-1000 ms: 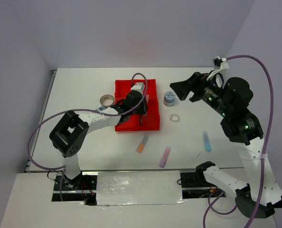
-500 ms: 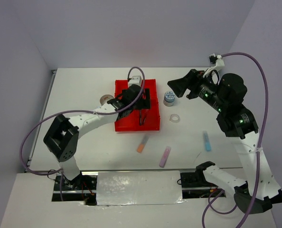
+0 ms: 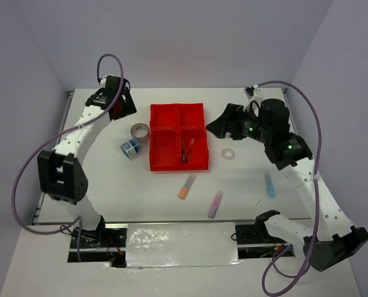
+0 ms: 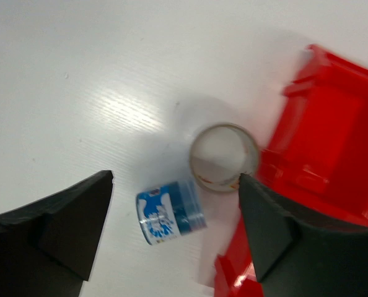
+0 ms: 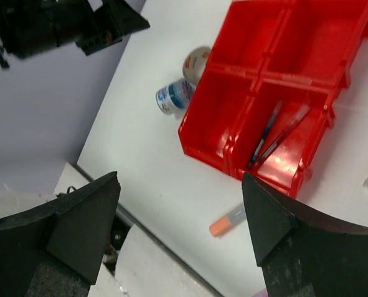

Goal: Sort the stationery into containers
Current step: Pick up the stationery from the center of the board.

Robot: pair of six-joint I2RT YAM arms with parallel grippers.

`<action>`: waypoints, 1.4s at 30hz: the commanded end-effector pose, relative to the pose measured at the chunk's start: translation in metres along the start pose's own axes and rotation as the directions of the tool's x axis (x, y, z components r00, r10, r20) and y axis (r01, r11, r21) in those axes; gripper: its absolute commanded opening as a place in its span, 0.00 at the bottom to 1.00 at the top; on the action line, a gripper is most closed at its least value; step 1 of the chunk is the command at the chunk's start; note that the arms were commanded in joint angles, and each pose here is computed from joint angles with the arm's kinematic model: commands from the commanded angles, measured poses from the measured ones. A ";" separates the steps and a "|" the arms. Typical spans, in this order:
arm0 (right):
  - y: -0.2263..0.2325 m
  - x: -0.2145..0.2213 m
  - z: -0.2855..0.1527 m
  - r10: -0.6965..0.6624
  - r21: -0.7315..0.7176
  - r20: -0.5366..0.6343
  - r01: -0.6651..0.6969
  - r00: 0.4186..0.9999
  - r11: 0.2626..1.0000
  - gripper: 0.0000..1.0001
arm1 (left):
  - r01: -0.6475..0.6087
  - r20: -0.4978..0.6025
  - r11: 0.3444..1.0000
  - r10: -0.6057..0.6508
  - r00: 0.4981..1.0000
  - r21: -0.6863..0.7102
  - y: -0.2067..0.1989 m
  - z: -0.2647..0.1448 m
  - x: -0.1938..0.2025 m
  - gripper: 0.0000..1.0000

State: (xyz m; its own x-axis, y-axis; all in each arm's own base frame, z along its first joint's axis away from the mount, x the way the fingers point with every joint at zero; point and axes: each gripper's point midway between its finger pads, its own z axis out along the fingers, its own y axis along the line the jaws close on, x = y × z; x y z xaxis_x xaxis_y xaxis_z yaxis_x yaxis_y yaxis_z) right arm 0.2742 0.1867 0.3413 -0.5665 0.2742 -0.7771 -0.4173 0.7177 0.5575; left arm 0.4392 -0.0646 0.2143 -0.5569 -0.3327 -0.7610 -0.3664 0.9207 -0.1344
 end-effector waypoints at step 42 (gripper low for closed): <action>-0.001 0.013 -0.032 0.100 0.133 0.041 -0.105 0.994 0.986 0.86 | 0.164 -0.147 0.982 -0.149 0.978 0.094 -0.001 0.069 -0.027 0.00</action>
State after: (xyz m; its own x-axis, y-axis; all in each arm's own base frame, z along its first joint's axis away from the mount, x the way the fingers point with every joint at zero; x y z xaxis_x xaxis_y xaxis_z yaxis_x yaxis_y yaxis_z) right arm 0.2493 0.1722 0.3338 -0.5994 0.3516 -0.7191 -0.2579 0.7656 0.5893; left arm 0.4864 -0.0356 0.1022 -0.7392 -0.4525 -0.4987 -0.4267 0.8877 -0.1731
